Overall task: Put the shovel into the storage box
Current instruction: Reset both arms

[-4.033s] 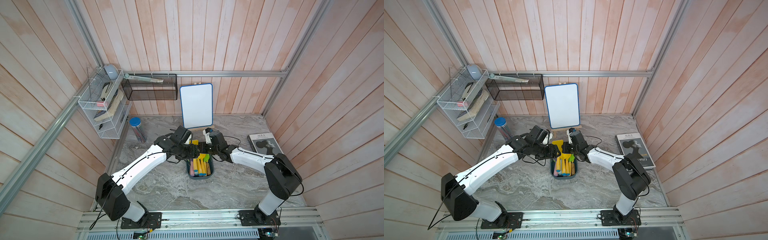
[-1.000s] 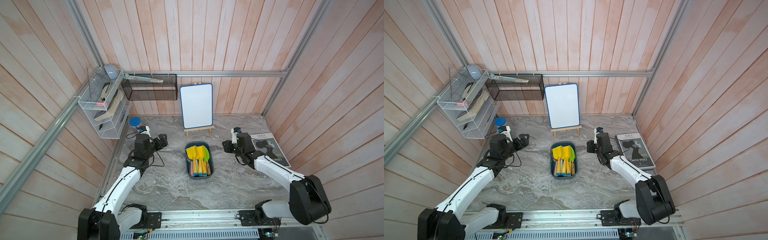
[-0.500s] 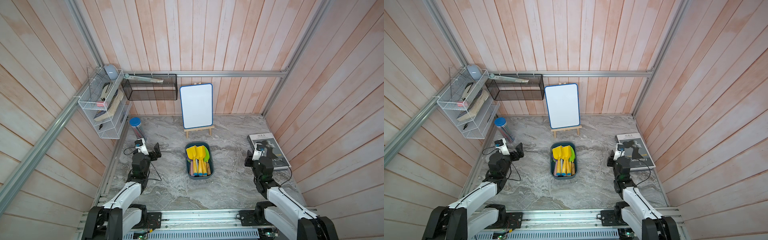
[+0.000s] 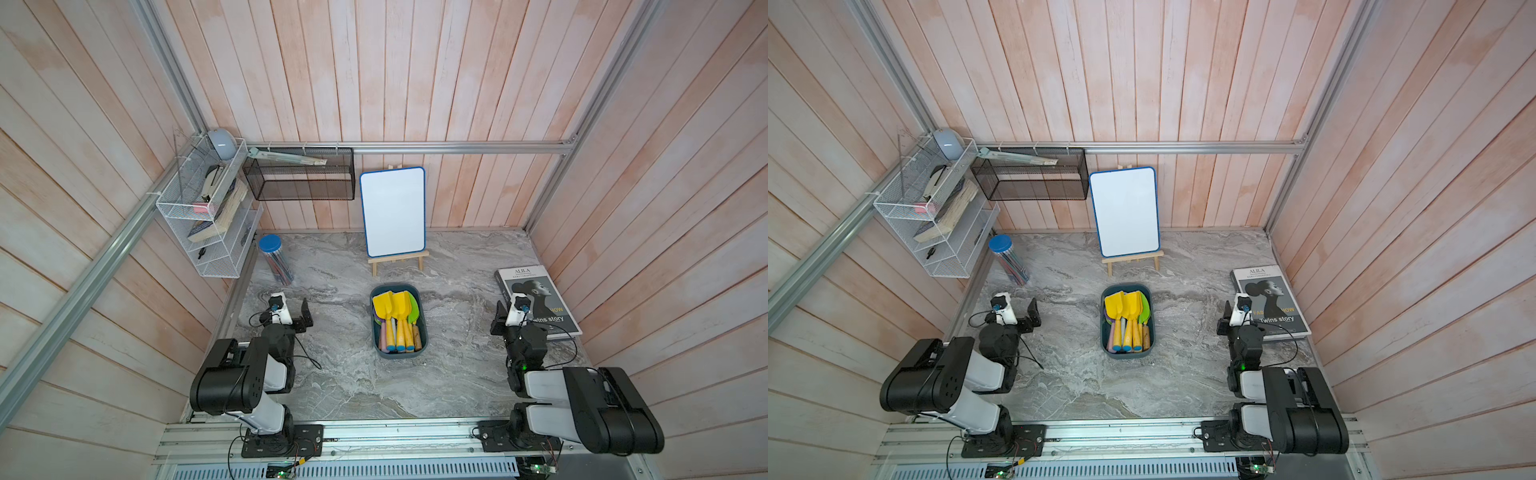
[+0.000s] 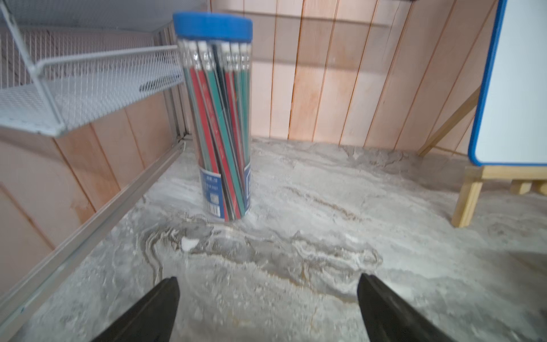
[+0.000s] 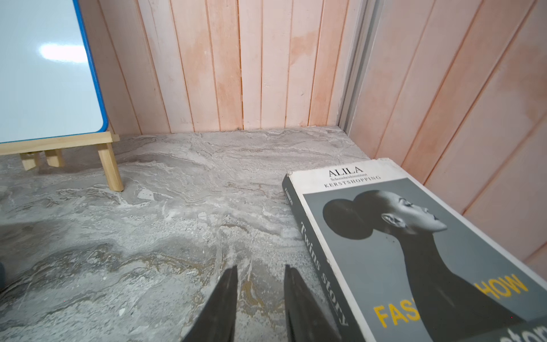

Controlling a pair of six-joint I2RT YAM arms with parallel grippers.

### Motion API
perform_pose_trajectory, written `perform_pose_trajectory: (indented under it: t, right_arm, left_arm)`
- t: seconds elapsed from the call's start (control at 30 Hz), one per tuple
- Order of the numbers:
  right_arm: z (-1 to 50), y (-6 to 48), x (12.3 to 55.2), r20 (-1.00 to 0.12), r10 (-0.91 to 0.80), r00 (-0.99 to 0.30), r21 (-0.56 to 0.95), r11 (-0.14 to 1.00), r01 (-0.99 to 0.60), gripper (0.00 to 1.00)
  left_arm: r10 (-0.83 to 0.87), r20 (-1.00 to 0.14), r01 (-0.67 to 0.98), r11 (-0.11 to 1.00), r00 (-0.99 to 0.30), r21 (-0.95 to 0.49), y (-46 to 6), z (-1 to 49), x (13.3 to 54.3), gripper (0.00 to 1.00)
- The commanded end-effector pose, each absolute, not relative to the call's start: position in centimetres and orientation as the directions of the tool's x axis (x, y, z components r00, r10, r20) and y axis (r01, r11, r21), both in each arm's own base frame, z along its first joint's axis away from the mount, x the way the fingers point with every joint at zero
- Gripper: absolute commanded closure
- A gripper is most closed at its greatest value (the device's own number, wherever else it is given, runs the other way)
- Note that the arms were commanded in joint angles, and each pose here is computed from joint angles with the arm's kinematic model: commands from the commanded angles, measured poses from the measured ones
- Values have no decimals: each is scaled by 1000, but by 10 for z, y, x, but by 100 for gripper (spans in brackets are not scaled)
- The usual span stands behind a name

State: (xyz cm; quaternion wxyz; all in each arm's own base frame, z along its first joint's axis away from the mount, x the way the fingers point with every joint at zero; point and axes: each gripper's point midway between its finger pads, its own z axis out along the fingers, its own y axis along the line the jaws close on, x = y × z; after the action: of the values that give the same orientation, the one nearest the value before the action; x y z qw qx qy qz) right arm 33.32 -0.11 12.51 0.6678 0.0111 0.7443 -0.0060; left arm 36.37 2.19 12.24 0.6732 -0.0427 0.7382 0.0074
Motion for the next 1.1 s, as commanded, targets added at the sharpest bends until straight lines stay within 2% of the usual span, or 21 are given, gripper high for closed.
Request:
perform_pose_trajectory:
  t: [0.0, 0.07, 0.17, 0.2, 0.27, 0.3, 0.33, 1.07]
  right_arm:
    - [144, 4, 346, -999, -36, 2, -36, 999, -19, 67]
    - [148, 1, 347, -998, -28, 52, -28, 1000, -1, 64]
    - [127, -21, 375, -991, 54, -123, 46, 997, 68, 63]
    - [126, -22, 376, -991, 54, -120, 46, 997, 69, 49]
    - [131, -22, 374, -995, 57, -77, 52, 997, 64, 33]
    - [130, -22, 374, -995, 58, -87, 52, 997, 65, 5]
    - [128, -22, 375, -993, 57, -101, 51, 997, 62, 2]
    - [130, -21, 374, -995, 51, -85, 46, 997, 59, 2]
  left_arm:
    - [-33, -991, 31, 999, -131, -38, 7, 129, 389, 0]
    - [-38, -992, 37, 998, -117, -43, 7, 130, 387, 0]
    - [-40, -992, 36, 998, -119, -44, 7, 130, 387, 0]
    - [-40, -992, 37, 998, -121, -45, 7, 130, 388, 0]
    - [-39, -992, 38, 998, -117, -44, 7, 131, 388, 0]
    - [-37, -992, 36, 999, -117, -41, 7, 131, 388, 1]
    - [-38, -992, 37, 998, -117, -43, 7, 131, 387, 0]
    - [-34, -992, 35, 999, -118, -38, 7, 130, 387, 1]
